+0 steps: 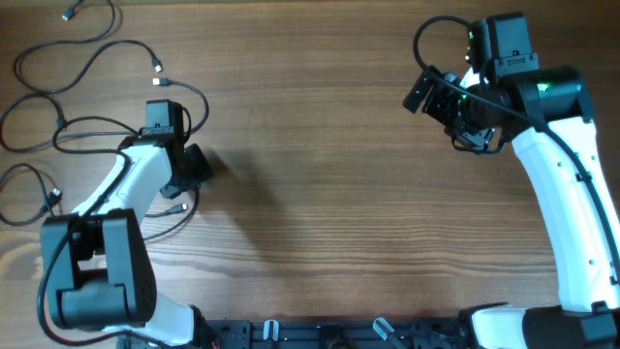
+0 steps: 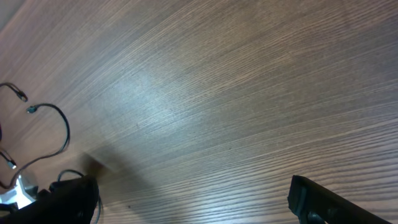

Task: Untangle cables

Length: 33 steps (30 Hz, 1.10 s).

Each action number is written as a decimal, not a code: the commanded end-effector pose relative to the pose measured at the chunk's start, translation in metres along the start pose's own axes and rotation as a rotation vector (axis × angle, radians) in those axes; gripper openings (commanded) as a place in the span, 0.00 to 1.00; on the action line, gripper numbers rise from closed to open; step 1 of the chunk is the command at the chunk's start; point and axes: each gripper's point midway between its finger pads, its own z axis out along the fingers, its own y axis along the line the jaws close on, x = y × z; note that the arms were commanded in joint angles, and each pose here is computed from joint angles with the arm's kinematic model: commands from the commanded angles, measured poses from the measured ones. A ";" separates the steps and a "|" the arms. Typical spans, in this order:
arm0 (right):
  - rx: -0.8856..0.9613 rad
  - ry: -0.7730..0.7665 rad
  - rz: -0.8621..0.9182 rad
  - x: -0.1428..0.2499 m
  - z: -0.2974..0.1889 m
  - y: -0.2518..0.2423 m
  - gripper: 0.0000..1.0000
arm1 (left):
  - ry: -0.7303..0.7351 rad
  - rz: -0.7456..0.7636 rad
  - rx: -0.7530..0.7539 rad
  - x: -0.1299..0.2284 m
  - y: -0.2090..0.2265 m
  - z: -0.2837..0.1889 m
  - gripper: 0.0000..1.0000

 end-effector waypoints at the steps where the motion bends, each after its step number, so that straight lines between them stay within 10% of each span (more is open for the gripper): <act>1: 0.009 0.030 -0.022 0.004 0.008 -0.001 1.00 | -0.002 0.009 -0.021 -0.001 0.002 0.015 0.46; 21: 0.028 0.052 -0.017 0.010 0.008 -0.005 1.00 | 0.024 -0.063 -0.159 -0.002 0.047 0.024 0.25; 33: 0.029 0.053 -0.017 0.010 0.008 -0.006 1.00 | -0.009 -0.147 -0.158 -0.023 0.068 0.018 0.40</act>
